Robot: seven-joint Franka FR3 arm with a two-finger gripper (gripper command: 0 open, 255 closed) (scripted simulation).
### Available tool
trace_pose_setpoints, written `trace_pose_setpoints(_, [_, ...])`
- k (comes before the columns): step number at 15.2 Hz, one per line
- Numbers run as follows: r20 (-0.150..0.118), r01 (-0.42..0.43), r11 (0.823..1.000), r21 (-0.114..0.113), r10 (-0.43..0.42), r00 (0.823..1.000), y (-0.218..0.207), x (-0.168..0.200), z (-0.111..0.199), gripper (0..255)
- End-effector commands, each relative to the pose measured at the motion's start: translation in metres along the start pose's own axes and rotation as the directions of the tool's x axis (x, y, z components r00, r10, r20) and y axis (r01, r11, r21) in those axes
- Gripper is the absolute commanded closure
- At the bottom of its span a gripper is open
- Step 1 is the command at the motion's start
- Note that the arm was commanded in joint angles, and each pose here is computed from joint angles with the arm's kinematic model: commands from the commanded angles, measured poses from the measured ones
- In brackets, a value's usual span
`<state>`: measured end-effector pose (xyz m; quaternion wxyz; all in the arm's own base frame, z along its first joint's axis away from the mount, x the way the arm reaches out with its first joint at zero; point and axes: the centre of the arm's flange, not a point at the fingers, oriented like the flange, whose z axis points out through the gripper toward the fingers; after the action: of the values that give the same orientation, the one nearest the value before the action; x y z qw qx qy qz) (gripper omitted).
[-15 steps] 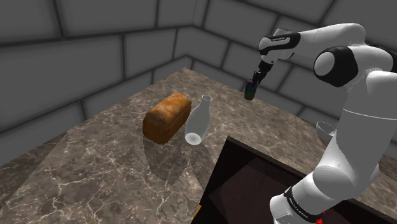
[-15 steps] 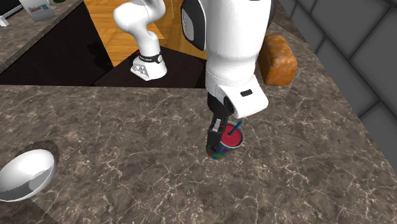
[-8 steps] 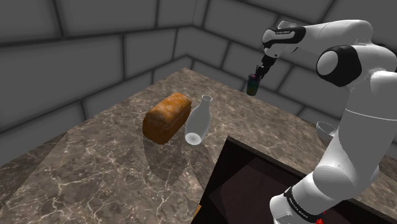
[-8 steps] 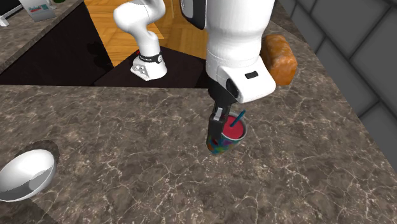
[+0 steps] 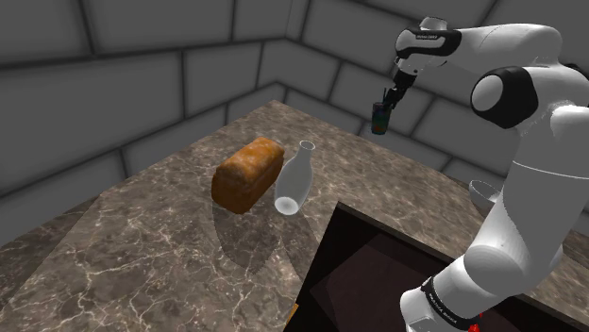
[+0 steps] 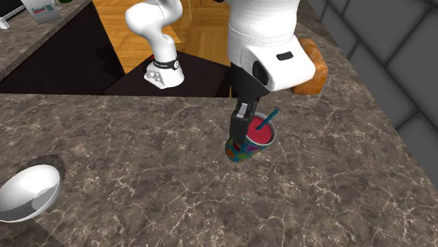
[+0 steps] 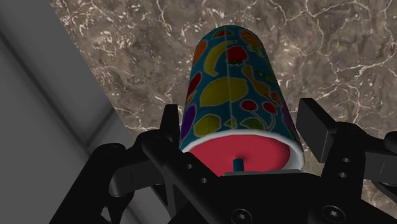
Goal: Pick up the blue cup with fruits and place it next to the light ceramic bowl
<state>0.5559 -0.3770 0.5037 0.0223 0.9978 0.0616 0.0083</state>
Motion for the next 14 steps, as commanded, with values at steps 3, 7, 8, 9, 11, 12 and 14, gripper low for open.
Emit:
trace_pose_setpoints(3, [-0.001, 0.0, 1.0, 0.0, 0.0, 1.0, 0.0, 0.001, -0.022, 255])
trace_pose_setpoints(7, [-0.001, 0.0, 1.0, 0.0, 0.0, 1.0, 0.001, 0.001, -0.043, 255])
trace_pose_setpoints(8, [-0.001, 0.0, 1.0, 0.0, 0.0, 1.0, 0.002, 0.002, -0.048, 255])
trace_pose_setpoints(9, [-0.001, 0.0, 1.0, 0.0, 0.0, 1.0, 0.002, 0.002, -0.054, 255])
trace_pose_setpoints(11, [-0.001, 0.0, 1.0, 0.0, 0.0, 1.0, 0.002, 0.002, -0.064, 255])
trace_pose_setpoints(12, [-0.001, 0.0, 1.0, 0.0, 0.0, 1.0, 0.002, 0.002, -0.07, 255])
trace_pose_setpoints(14, [-0.001, 0.0, 1.0, 0.0, 0.0, 1.0, 0.003, 0.002, -0.08, 255])
